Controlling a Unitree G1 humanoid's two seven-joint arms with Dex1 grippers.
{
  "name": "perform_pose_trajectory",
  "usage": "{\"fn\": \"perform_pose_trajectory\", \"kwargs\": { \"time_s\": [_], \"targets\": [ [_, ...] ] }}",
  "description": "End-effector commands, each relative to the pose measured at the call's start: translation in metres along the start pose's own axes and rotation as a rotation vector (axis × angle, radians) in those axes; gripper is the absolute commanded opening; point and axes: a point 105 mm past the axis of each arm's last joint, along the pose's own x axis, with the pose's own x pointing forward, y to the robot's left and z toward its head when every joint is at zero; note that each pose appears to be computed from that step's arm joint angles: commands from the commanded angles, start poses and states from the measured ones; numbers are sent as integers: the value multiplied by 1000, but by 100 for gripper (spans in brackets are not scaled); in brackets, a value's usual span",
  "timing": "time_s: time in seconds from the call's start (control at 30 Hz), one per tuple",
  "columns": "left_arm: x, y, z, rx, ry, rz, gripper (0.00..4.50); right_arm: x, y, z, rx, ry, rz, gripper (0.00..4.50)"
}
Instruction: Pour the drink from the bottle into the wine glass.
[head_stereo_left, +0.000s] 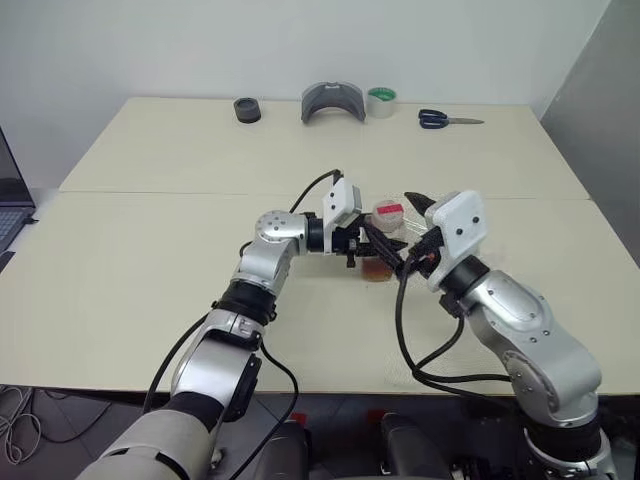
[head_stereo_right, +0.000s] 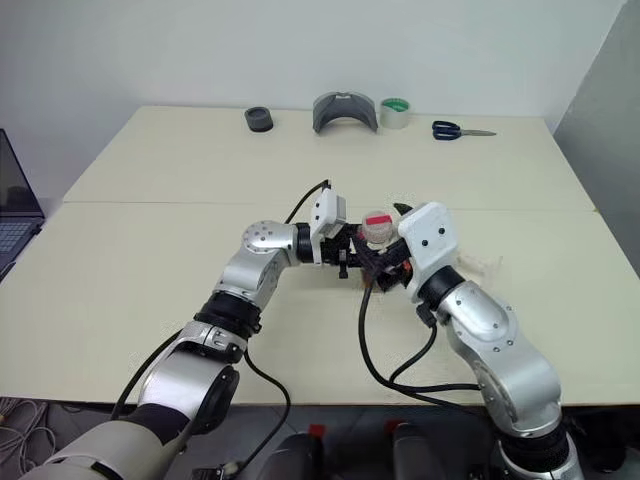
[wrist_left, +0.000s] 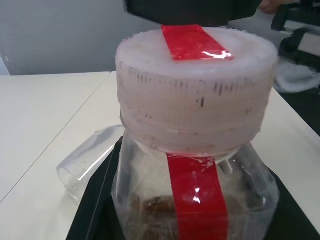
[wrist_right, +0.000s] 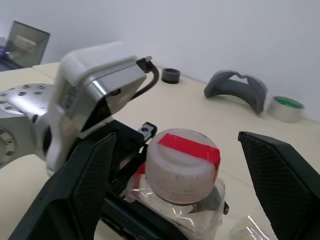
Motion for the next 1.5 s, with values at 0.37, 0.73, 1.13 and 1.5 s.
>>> {"fn": "perform_pose_trajectory", "kwargs": {
  "time_s": [0.37, 0.73, 1.13, 1.5],
  "targets": [
    [5, 5, 15, 64, -32, -17, 182, 10, 2, 8, 21, -50, -89, 400],
    [3, 4, 13, 69, -24, -15, 182, 13, 19, 4, 32, -51, 64, 190],
    [2, -4, 11, 79, -1, -83, 182, 20, -6, -4, -9, 17, 612, 190],
    [0, -5, 14, 69, -23, -63, 180, 13, -22, 16, 52, -43, 518, 424]
  ]
}}
